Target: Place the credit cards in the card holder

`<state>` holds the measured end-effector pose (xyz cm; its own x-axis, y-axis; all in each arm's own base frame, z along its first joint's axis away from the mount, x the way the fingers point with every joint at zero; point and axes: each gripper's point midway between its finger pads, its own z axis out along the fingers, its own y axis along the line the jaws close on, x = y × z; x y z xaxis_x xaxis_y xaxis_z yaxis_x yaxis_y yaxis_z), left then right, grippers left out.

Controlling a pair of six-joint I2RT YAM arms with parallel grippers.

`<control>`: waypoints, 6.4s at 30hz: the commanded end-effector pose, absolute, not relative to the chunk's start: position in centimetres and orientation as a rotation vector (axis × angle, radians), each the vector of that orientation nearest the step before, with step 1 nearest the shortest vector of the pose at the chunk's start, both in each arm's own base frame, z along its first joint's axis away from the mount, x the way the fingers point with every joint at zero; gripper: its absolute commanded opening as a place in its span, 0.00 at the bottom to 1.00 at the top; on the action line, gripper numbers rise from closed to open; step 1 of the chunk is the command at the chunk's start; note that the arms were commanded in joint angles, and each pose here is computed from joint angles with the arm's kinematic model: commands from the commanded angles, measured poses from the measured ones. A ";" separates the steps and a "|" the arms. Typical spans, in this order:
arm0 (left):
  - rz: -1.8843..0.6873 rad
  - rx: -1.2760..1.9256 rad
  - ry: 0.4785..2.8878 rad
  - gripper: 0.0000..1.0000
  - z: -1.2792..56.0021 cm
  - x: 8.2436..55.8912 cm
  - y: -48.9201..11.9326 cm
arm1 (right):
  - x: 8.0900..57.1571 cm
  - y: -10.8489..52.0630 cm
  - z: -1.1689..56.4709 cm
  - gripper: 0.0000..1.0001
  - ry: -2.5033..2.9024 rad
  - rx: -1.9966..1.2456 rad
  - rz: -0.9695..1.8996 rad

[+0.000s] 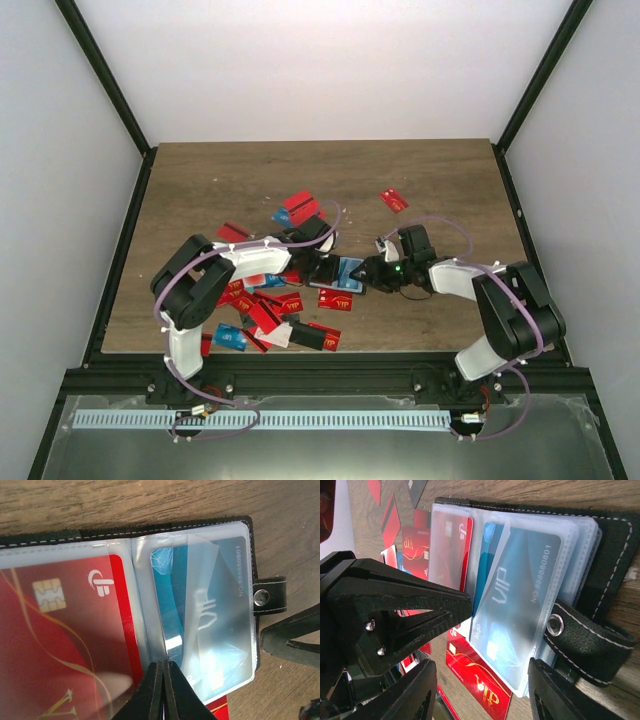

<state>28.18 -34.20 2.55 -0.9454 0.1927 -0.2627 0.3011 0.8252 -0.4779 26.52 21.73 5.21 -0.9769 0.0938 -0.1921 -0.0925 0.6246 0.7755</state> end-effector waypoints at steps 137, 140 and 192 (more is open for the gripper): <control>-1.031 -0.395 2.571 0.46 2.2 11.7 -23.9 | 11.2 33.9 1.2 0.53 2.802 -0.843 1.176; -1.043 -0.410 2.544 0.46 2.2 12.1 -24.0 | 11.0 34.1 1.1 0.53 2.802 -0.848 1.199; -1.078 -0.312 2.126 0.04 12.7 16.9 -22.4 | 19.1 32.2 11.9 0.56 2.455 -0.574 1.377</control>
